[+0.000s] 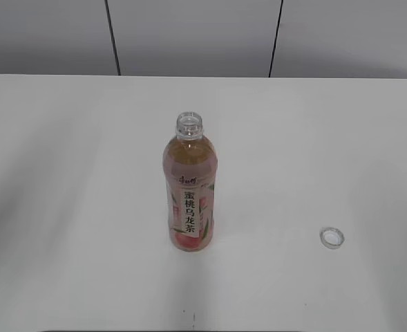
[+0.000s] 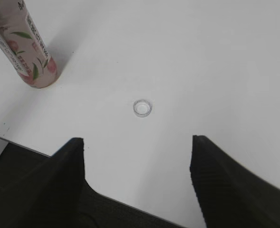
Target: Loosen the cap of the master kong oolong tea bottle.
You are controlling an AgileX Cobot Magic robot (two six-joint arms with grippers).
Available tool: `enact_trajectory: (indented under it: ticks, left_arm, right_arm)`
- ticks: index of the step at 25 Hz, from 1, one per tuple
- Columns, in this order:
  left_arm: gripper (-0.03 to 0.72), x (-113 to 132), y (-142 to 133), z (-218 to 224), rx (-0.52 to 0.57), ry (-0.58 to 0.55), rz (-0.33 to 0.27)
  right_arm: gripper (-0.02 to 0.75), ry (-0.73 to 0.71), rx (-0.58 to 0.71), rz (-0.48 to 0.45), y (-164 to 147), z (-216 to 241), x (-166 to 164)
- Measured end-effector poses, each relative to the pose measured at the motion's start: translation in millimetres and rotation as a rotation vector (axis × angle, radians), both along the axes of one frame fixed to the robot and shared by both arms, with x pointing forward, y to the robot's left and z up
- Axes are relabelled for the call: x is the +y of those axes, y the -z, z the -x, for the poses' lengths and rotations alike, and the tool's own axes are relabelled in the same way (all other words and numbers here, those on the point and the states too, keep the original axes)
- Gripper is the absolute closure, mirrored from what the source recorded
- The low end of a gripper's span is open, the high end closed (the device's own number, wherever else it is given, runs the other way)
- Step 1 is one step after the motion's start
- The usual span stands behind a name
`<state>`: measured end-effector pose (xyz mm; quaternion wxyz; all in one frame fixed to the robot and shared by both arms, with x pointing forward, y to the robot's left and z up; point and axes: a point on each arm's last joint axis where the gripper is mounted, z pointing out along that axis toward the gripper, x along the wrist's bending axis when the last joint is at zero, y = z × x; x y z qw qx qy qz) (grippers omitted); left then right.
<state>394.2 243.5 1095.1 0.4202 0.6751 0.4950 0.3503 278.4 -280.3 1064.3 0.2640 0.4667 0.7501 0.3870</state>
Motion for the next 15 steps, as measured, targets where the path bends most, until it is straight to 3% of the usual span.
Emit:
enact_trajectory:
  ticks: [6,15]
  left_arm:
    - [0.125,17.6,-5.6,47.7,0.079,0.051,0.013]
    - [0.125,39.9,8.4,112.9,0.271,0.150,-0.036]
  right_arm:
    - [0.214,0.000,0.000,0.000,0.0,0.0,0.0]
    - [0.214,0.000,0.000,0.000,0.0,0.0,0.0]
